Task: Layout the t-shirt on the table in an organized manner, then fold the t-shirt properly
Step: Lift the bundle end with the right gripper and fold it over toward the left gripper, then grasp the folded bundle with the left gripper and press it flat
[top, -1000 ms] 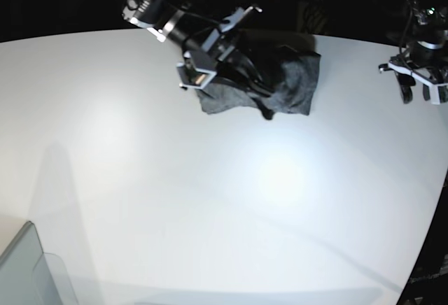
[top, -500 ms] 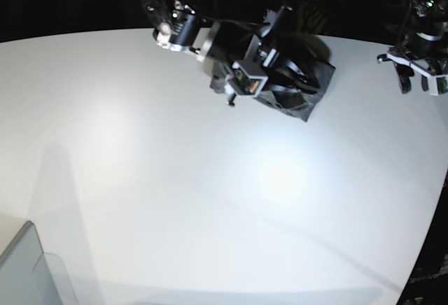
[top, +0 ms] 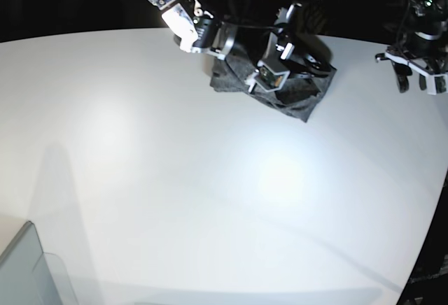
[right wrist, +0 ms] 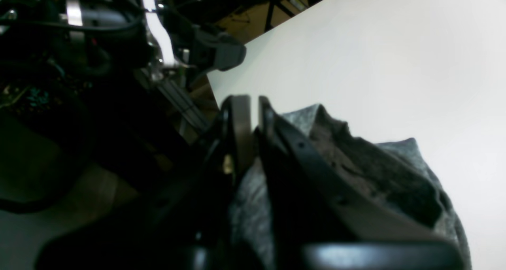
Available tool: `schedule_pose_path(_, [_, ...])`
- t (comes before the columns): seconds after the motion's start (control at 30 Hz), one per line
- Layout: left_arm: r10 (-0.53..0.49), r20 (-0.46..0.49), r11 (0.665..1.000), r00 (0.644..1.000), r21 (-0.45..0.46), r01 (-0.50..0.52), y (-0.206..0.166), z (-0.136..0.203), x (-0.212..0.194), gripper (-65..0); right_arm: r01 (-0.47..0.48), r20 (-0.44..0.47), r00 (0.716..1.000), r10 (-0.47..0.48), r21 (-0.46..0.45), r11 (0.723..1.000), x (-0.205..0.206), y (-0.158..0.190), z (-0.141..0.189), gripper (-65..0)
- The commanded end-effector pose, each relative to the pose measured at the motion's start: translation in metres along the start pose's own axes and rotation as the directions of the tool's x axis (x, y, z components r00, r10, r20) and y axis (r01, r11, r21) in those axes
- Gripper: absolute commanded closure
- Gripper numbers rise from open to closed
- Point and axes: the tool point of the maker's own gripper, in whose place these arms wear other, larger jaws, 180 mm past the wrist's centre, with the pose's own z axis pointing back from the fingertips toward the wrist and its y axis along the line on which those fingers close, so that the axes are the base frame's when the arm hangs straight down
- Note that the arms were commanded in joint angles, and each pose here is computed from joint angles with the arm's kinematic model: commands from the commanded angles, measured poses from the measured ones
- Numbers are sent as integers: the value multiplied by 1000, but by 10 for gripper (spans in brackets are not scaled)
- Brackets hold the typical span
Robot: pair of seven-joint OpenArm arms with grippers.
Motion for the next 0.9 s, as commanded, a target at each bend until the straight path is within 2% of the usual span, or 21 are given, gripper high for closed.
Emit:
schedule_pose_path(0.0, [-12, 41, 1000, 999, 6, 12, 3, 2, 12, -288, -2, 57, 998, 1, 19, 1000, 16, 2, -4, -19])
schedule_pose_path(0.27, [-13, 47, 1000, 999, 6, 13, 3, 3, 14, -289, 12, 55, 998, -13, 18, 1000, 14, -1, -9, -280])
schedule_pose_path(0.37, [-14, 50, 1000, 999, 6, 14, 3, 3, 15, -289, -7, 95, 995, 5, 18, 1000, 29, 4, -4, -342])
schedule_pose_path(0.57, [4, 78, 1000, 997, -6, -3, -2, -1, 25, -290, 8, 121, 993, 2, -86, 996, 34, -19, 21, -347])
schedule_pose_path(0.73, [57, 136, 979, 989, -202, -28, -62, -1, 45, -305, 40, 99, 995, -19, -218, 975, 19, -53, 54, -348])
schedule_pose_path(0.8, [60, 143, 960, 988, -279, -18, -89, 1, 49, -351, 35, 78, 997, -17, -241, 970, 13, -60, 64, -348])
schedule_pose_path(0.87, [60, 143, 936, 988, -352, -6, -117, 4, 50, -432, 19, 48, 999, -7, -261, 965, 6, -67, 75, -348])
